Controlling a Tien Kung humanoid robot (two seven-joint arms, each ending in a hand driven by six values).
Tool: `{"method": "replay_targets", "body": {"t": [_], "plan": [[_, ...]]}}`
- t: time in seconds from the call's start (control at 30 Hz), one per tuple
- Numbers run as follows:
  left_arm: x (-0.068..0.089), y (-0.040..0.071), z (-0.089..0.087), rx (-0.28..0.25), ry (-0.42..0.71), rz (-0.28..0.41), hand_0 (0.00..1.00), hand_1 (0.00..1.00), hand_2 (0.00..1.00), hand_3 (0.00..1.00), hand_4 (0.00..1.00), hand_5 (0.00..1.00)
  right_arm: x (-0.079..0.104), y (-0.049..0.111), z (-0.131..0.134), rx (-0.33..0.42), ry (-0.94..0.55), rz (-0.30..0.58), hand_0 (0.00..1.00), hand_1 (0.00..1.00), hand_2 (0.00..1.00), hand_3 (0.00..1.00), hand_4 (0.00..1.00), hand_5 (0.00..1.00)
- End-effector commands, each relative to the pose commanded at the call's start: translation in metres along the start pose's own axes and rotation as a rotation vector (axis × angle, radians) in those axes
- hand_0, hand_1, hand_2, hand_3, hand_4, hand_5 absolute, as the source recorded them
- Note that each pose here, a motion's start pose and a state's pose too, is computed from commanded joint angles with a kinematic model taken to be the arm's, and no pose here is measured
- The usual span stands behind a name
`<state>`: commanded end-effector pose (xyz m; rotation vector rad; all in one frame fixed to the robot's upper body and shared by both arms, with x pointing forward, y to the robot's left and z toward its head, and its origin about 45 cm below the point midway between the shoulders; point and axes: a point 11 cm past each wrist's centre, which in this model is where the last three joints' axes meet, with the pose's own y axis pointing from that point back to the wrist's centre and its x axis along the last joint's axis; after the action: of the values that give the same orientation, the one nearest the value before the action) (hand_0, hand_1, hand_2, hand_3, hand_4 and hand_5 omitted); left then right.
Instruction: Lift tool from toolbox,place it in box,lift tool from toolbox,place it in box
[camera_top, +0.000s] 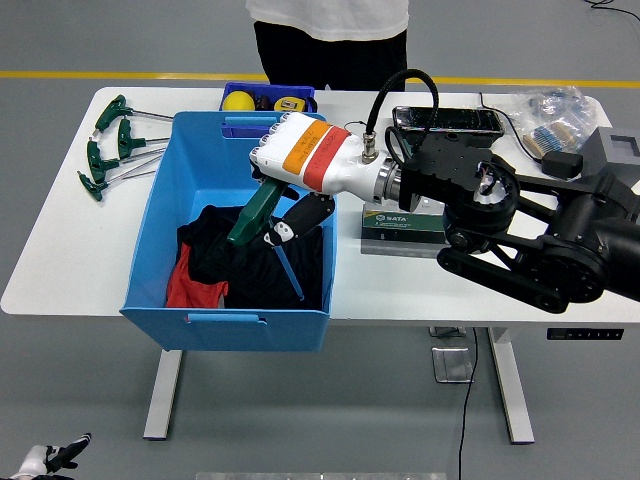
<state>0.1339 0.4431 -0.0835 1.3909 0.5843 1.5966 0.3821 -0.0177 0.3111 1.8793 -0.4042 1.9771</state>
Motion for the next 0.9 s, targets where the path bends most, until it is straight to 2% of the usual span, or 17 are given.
{"method": "replay_targets", "body": {"t": [0.1,0.13,0.3,0.33,0.5,0.53,0.9], "plan": [[0.000,0.000,0.000,0.001,-0.002,0.001,0.600,0.518,0.663,0.703,0.743,0.717,-0.001,-0.001,0.001,-0.005,0.009,-0.010,0.223,0.191,0.250,0.267,0.998,0.771],[0.000,0.000,-0.001,0.001,-0.003,0.001,0.600,0.516,0.662,0.703,0.743,0.718,0.000,-0.002,0.002,-0.009,0.011,-0.011,0.381,0.405,0.508,0.588,0.998,0.777],[0.001,0.000,-0.001,0.003,-0.011,0.003,0.600,0.516,0.662,0.703,0.743,0.718,0.003,-0.004,0.009,-0.028,0.019,-0.010,0.381,0.405,0.508,0.588,0.998,0.777],[0.001,0.000,-0.001,0.004,-0.013,0.003,0.598,0.516,0.663,0.703,0.743,0.718,0.004,-0.004,0.010,-0.031,0.020,-0.009,0.465,0.513,0.605,0.668,0.998,0.778],[0.002,0.000,-0.002,0.006,-0.018,0.004,0.598,0.516,0.663,0.703,0.743,0.718,0.007,-0.005,0.013,-0.039,0.026,-0.006,0.465,0.513,0.605,0.668,0.998,0.778],[0.002,0.000,-0.002,0.006,-0.018,0.004,0.594,0.515,0.662,0.703,0.743,0.718,0.007,-0.005,0.014,-0.041,0.026,-0.006,0.530,0.562,0.666,0.706,0.998,0.781],[0.002,0.000,-0.001,0.003,-0.018,0.004,0.595,0.514,0.662,0.702,0.742,0.720,0.008,-0.003,0.029,-0.085,0.035,-0.012,0.556,0.589,0.684,0.715,0.998,0.803]]}}
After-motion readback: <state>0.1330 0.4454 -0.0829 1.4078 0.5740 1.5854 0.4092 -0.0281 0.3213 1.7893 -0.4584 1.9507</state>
